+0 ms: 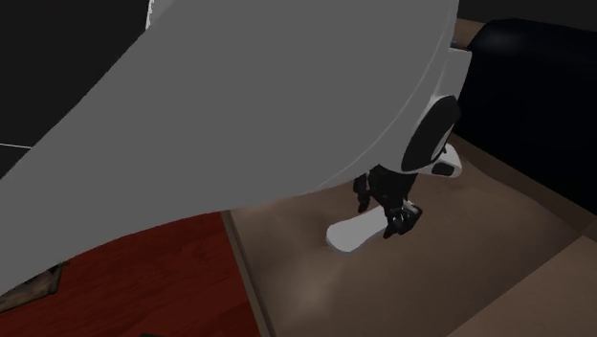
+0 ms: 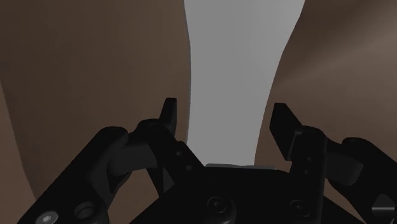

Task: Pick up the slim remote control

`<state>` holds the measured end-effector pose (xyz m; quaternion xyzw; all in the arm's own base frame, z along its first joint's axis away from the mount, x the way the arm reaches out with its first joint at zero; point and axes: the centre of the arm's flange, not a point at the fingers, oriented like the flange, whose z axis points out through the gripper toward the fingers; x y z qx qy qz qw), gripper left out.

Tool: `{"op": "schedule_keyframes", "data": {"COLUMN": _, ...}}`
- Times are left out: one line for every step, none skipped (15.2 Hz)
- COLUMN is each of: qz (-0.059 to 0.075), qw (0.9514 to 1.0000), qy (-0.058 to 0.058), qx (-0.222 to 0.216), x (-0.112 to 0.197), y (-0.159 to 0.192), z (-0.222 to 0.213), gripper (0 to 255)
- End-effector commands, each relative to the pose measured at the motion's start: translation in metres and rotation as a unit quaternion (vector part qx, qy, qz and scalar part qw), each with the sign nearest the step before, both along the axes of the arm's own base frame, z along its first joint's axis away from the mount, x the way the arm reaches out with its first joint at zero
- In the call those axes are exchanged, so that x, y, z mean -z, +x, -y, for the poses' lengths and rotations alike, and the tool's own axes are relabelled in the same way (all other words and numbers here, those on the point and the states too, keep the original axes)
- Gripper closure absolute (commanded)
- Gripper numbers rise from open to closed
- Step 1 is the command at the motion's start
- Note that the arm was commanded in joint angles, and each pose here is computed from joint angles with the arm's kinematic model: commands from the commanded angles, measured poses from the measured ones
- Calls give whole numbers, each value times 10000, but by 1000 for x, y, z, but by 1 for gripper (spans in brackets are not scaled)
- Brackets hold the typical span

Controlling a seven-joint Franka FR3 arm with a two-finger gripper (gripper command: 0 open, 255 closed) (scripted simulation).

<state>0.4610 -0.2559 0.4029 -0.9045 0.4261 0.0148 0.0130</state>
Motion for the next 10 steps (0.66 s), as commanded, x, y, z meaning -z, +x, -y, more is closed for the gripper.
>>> {"op": "schedule_keyframes", "data": {"qz": -1, "qw": 10000, "qy": 1, "qx": -1, "x": -10, "y": 1, "z": 0, "gripper": 255}}
{"op": "schedule_keyframes", "data": {"qz": -1, "qw": 10000, "qy": 1, "qx": -1, "x": -15, "y": 1, "z": 0, "gripper": 255}}
{"op": "schedule_keyframes", "data": {"qz": -1, "qw": 10000, "qy": 1, "qx": -1, "x": -21, "y": 1, "z": 0, "gripper": 255}}
{"op": "schedule_keyframes", "data": {"qz": -1, "qw": 10000, "qy": 1, "qx": -1, "x": -26, "y": 1, "z": 0, "gripper": 255}}
{"op": "schedule_keyframes", "data": {"qz": -1, "qw": 10000, "qy": 1, "qx": -1, "x": -31, "y": 1, "z": 0, "gripper": 255}}
{"op": "schedule_keyframes", "data": {"qz": -1, "qw": 10000, "qy": 1, "qx": -1, "x": -37, "y": 1, "z": 0, "gripper": 255}}
{"op": "schedule_keyframes", "data": {"qz": -1, "qw": 10000, "qy": 1, "qx": -1, "x": -42, "y": 1, "z": 0, "gripper": 255}}
{"op": "schedule_keyframes", "data": {"qz": -1, "qw": 10000, "qy": 1, "qx": -1, "x": -47, "y": 1, "z": 0, "gripper": 255}}
{"op": "schedule_keyframes", "data": {"qz": -1, "qw": 10000, "qy": 1, "qx": -1, "x": -48, "y": 1, "z": 0, "gripper": 255}}
{"op": "schedule_keyframes", "data": {"qz": -1, "qw": 10000, "qy": 1, "qx": -1, "x": -48, "y": 1, "z": 0, "gripper": 255}}
